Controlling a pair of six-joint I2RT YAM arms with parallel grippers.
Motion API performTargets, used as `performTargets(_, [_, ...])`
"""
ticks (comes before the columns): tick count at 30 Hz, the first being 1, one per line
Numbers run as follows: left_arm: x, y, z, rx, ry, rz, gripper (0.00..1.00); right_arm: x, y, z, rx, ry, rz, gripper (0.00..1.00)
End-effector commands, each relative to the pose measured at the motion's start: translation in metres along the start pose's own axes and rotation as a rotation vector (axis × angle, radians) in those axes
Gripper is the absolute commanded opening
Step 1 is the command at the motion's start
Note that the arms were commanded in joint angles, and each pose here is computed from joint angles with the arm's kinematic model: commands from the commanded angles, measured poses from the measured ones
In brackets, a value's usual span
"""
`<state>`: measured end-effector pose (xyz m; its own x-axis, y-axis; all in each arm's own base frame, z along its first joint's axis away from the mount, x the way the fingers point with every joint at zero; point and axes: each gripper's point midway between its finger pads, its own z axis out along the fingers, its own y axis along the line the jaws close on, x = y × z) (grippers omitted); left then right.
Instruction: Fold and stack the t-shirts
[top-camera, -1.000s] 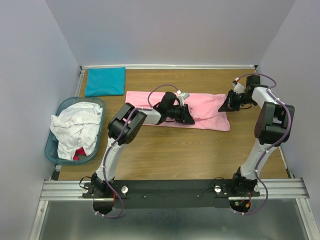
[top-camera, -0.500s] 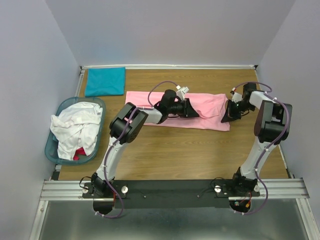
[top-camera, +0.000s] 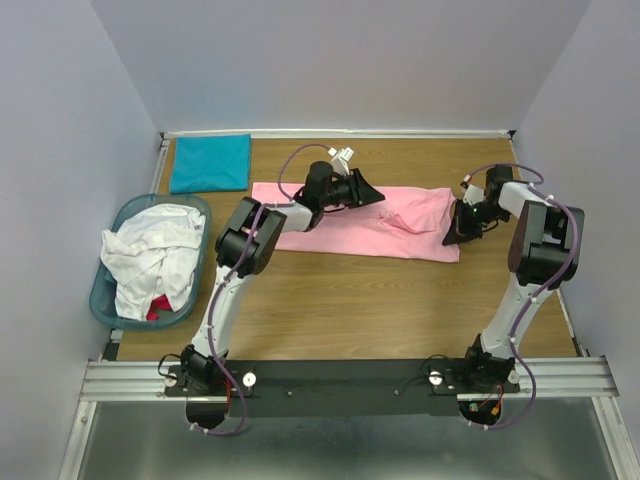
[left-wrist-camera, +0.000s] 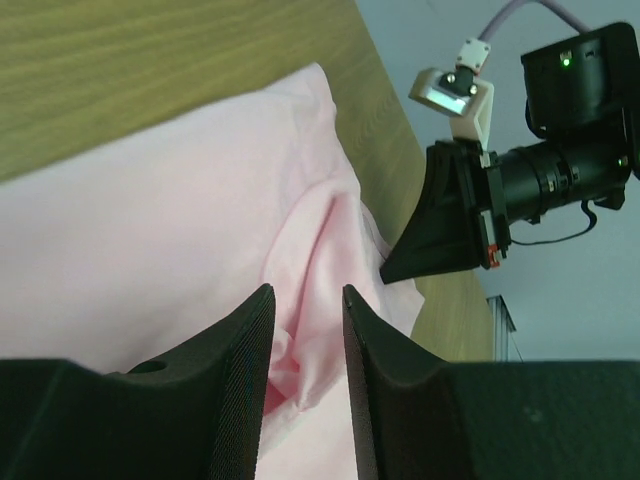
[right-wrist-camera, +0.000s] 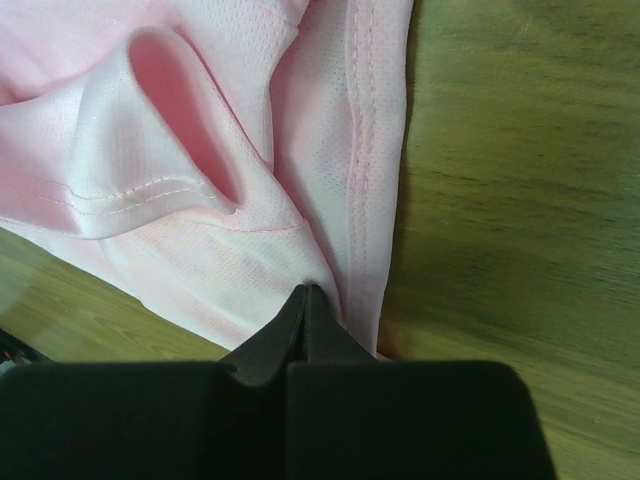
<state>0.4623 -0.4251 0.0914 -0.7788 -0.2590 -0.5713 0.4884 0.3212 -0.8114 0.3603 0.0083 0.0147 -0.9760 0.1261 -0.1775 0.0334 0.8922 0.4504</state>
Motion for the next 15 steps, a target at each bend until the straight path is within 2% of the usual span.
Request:
performTargets(1, [-0.011,0.019,0.001,-0.041,-0.047,0.000,0.42,0.004,-0.012,0.002,0.034,0.029,-0.022,0.00])
performTargets(3, [-0.015,0.021,-0.005,-0.039,-0.046,0.005,0.42,-0.005,0.005,-0.007,-0.037,-0.010,-0.045,0.01])
performTargets(7, [-0.021,-0.007,-0.019,0.020,-0.034,0.114,0.42,-0.020,0.028,-0.016,-0.094,-0.053,-0.064,0.02])
performTargets(8, [-0.031,-0.027,-0.025,0.041,-0.049,0.168,0.42,-0.021,0.032,-0.016,-0.099,-0.051,-0.068,0.02])
performTargets(12, [-0.014,-0.042,-0.038,-0.005,-0.010,0.306,0.41,-0.027,0.033,-0.014,-0.097,-0.054,-0.061,0.02])
performTargets(13, [-0.005,-0.033,-0.039,-0.060,0.016,0.398,0.39,-0.029,0.033,-0.013,-0.096,-0.056,-0.061,0.02])
performTargets(15, [0.008,-0.048,-0.031,-0.078,0.054,0.506,0.35,-0.031,0.034,-0.012,-0.094,-0.055,-0.052,0.02])
